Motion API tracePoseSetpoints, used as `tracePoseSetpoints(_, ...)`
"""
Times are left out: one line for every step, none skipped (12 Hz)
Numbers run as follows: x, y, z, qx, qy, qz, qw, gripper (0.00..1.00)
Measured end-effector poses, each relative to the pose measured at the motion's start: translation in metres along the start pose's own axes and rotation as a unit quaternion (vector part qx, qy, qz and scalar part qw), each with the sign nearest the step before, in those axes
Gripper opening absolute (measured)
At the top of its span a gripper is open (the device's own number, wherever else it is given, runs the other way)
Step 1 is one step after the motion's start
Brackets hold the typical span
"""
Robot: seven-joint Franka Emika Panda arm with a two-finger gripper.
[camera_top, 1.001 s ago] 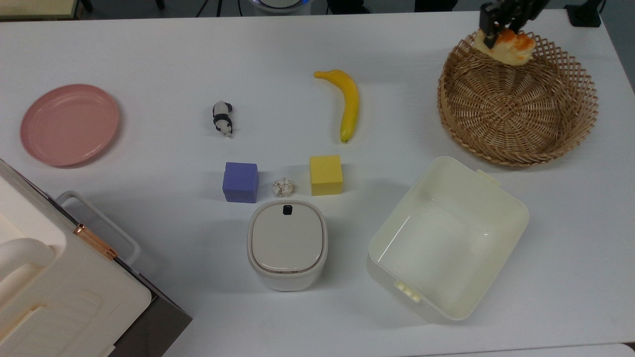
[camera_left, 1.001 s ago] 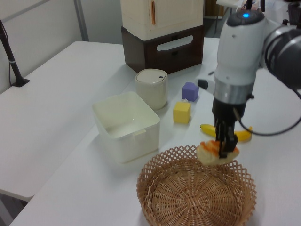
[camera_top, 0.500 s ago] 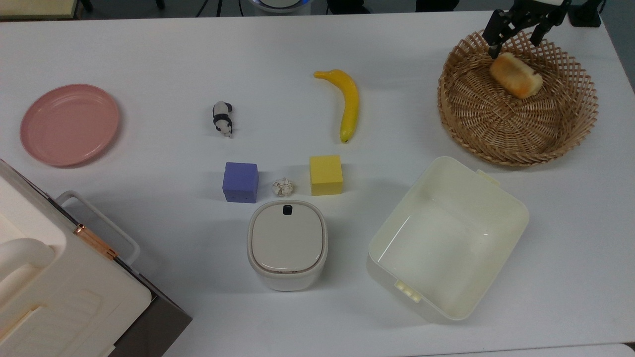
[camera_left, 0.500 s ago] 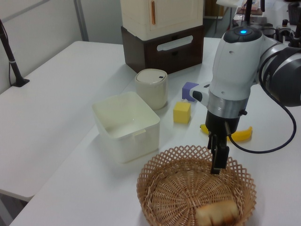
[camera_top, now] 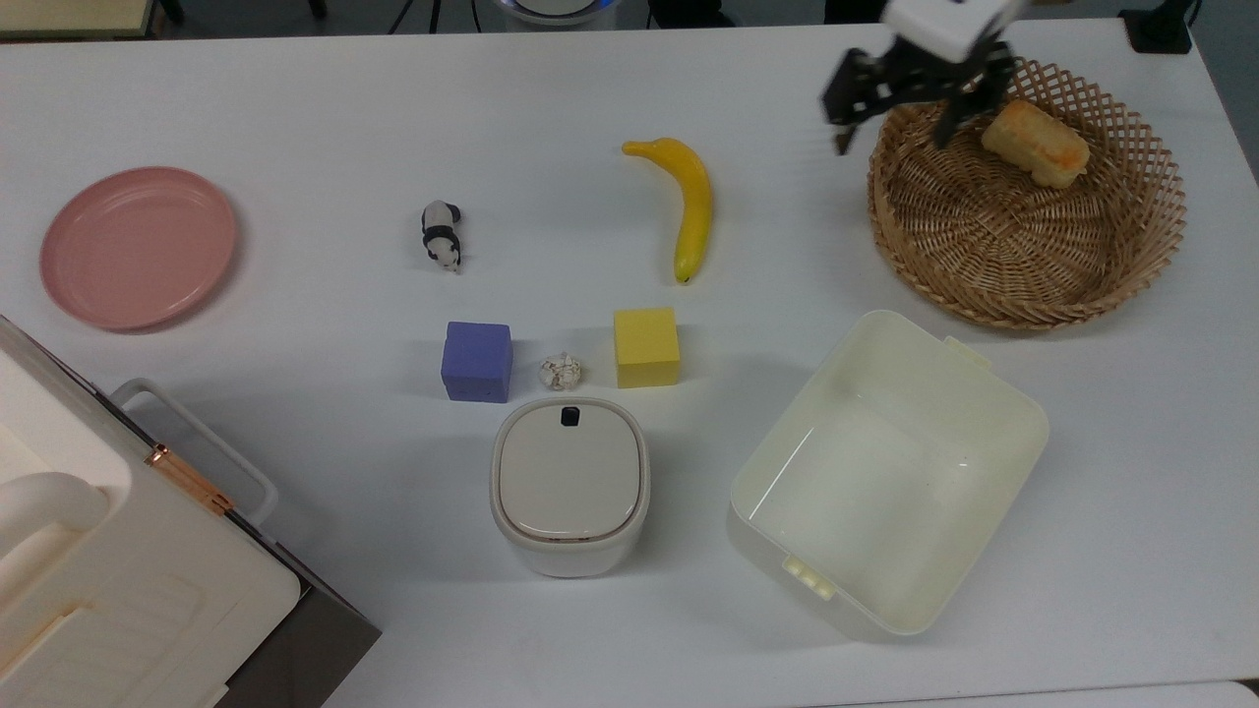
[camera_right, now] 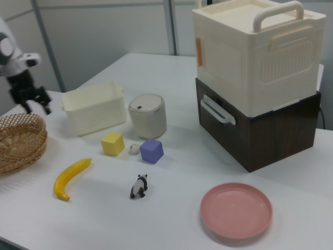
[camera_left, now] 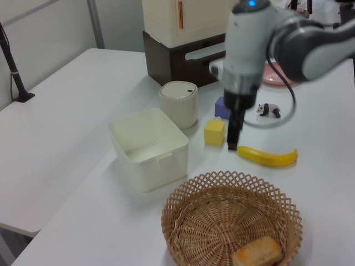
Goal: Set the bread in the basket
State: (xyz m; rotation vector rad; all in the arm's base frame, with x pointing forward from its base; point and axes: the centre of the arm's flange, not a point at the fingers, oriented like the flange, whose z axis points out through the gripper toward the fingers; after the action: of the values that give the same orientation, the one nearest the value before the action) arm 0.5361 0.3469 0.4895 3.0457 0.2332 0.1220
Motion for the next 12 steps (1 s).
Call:
tracePoseSetpoints(0.011,0.042,-0.005,-0.008,-0.007,0.012,0.9999,1.0)
tracePoseSetpoints(0.02,0.083,-0.008,-0.013,-0.016,0.018,0.9996,1.0)
tracePoseSetpoints(0.025,0.123,-0.012,-0.015,-0.023,0.024,0.9993,1.0)
tracePoseSetpoints(0.028,0.162,-0.018,-0.016,-0.029,0.026,0.9991,1.0)
tracePoseSetpoints(0.026,0.199,-0.025,-0.017,-0.036,0.027,0.9989,1.0)
tracePoseSetpoints(0.02,0.235,-0.034,-0.017,-0.047,0.027,0.9984,1.0)
tracePoseSetpoints(0.012,0.267,-0.043,-0.016,-0.058,0.028,0.9978,1.0)
tracePoseSetpoints(0.003,0.296,-0.053,-0.015,-0.063,0.031,0.9975,1.0)
tracePoseSetpoints(-0.004,0.317,-0.061,-0.014,-0.064,0.041,0.997,1.0)
tracePoseSetpoints(-0.011,0.331,-0.067,-0.013,-0.07,0.052,0.9961,1.0)
tracePoseSetpoints(-0.015,0.335,-0.069,-0.013,-0.073,0.056,0.9956,1.0)
tracePoseSetpoints(-0.015,0.337,-0.071,-0.013,-0.072,0.058,0.9956,1.0)
